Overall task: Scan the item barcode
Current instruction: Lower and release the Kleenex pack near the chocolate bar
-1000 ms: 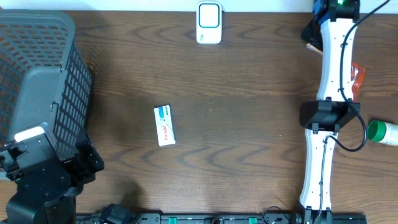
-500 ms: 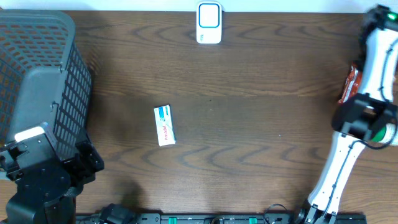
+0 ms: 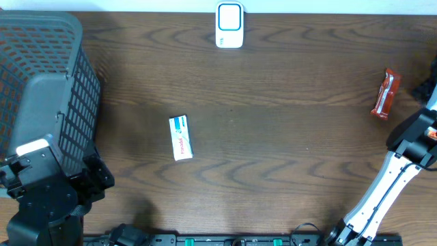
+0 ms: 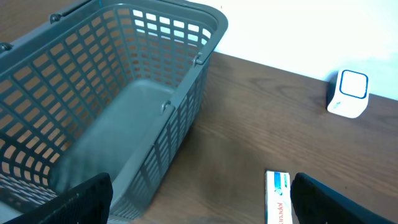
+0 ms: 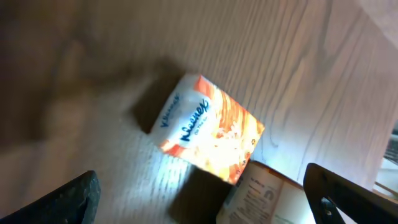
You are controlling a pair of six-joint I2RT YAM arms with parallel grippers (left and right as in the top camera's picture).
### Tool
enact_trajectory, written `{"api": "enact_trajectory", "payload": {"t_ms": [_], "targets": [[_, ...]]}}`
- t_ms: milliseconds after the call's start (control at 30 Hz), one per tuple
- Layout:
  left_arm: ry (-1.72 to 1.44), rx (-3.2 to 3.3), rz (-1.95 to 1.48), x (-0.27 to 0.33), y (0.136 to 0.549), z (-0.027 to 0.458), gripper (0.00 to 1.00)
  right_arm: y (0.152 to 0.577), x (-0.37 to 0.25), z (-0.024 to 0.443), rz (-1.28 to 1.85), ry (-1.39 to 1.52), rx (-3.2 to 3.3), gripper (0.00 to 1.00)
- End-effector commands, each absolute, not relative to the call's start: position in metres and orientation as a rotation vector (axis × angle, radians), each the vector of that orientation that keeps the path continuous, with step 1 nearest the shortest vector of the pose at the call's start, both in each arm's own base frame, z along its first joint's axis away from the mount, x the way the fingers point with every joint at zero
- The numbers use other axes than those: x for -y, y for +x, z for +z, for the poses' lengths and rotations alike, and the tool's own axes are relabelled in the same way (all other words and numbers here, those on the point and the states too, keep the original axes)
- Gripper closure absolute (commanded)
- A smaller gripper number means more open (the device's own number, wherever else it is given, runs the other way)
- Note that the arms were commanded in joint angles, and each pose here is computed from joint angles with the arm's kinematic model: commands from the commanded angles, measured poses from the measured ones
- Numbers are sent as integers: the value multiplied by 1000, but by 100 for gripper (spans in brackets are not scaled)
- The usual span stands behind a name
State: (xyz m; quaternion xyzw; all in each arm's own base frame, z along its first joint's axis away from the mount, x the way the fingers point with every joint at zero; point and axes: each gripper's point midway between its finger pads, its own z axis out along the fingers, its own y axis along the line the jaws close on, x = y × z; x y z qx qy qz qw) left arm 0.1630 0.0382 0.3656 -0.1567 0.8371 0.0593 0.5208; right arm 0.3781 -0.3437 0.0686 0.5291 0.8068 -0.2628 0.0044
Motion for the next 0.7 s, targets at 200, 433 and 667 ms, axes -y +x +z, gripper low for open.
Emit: {"api": "enact_trajectory", "payload": {"t_ms": [200, 433, 667], "targets": [[-394, -1989, 141, -41, 162, 370, 8, 473, 278, 221, -187, 1159, -2337, 1], [-394, -1989, 141, -41, 162, 370, 8, 504, 162, 368, -24, 740, -2101, 1], [-394, -1988, 141, -41, 162, 370, 9, 482, 1, 532, 280, 281, -1737, 1]]}}
